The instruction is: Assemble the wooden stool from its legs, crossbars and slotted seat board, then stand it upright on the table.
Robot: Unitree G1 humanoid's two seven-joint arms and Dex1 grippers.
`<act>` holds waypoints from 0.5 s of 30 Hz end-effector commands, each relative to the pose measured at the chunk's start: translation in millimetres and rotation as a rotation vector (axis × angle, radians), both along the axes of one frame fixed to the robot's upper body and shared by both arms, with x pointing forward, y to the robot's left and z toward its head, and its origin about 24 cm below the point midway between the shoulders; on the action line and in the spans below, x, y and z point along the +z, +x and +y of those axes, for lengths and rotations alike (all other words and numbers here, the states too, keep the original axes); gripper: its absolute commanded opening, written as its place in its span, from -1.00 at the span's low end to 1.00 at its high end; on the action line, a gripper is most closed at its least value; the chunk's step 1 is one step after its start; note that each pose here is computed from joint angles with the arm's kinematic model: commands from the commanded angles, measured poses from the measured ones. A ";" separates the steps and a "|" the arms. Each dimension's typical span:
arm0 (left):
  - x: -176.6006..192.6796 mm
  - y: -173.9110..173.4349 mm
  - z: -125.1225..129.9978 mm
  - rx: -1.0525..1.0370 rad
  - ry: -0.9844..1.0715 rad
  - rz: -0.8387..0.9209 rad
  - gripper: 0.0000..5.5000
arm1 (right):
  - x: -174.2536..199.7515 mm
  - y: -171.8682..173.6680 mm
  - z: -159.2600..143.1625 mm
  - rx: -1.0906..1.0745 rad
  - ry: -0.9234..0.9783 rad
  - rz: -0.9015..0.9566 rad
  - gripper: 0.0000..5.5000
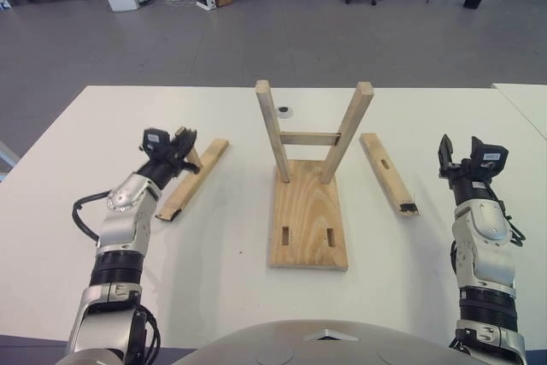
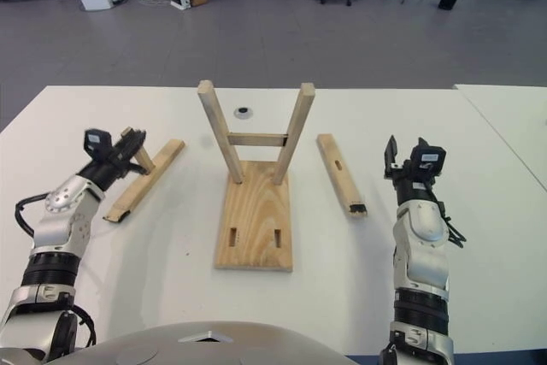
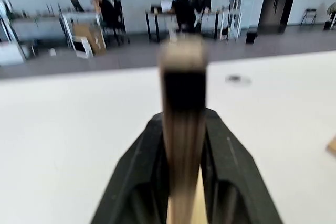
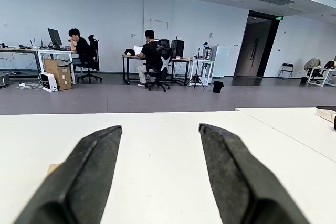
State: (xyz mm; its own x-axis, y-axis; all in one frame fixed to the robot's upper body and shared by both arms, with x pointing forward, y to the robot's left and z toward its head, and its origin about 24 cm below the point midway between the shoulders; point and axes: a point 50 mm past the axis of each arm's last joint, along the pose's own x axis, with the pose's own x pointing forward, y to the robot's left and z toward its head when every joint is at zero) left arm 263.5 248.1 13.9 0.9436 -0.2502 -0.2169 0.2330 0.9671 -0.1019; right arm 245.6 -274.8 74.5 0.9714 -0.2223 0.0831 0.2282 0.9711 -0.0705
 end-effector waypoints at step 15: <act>54.3 39.3 3.0 -0.301 0.215 0.165 0.27 | -15.8 -25.3 10.2 -0.065 0.048 0.014 0.00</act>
